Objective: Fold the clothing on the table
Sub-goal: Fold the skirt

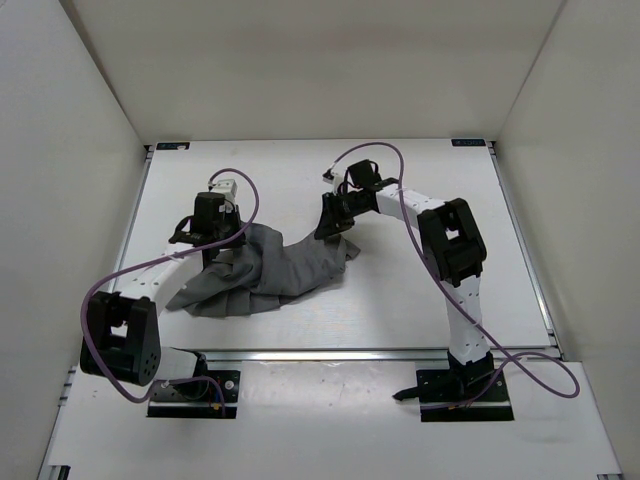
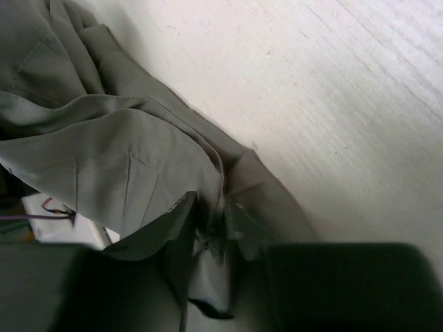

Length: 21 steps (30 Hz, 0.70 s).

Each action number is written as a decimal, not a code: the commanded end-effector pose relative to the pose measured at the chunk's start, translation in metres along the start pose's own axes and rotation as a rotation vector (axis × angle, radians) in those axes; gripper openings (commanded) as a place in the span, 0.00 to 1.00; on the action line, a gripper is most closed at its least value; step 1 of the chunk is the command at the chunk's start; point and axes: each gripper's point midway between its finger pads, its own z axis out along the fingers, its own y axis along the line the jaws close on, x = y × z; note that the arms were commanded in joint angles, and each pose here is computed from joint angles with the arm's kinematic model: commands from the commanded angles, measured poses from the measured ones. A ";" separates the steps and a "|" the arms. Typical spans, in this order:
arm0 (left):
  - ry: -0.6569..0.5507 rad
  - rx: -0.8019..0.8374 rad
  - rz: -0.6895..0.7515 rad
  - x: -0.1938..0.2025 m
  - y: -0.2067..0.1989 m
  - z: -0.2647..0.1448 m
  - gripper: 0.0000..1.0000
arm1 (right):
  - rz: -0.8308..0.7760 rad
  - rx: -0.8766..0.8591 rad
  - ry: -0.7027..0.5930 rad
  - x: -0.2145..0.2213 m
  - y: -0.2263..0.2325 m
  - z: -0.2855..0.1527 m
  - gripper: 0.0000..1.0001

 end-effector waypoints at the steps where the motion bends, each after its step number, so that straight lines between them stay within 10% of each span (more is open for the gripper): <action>1: -0.049 0.030 0.011 -0.012 -0.006 -0.010 0.00 | -0.012 -0.020 0.003 -0.005 0.004 0.003 0.16; 3: -0.047 0.025 0.012 -0.010 -0.005 -0.010 0.00 | -0.008 -0.004 0.014 -0.003 0.002 0.004 0.00; 8: -0.075 0.022 0.007 -0.023 -0.002 -0.008 0.00 | -0.052 0.053 -0.059 -0.036 0.008 -0.023 0.00; 21: -0.167 0.269 0.062 -0.118 -0.068 -0.016 0.00 | -0.261 0.324 -0.568 -0.149 0.050 -0.263 0.00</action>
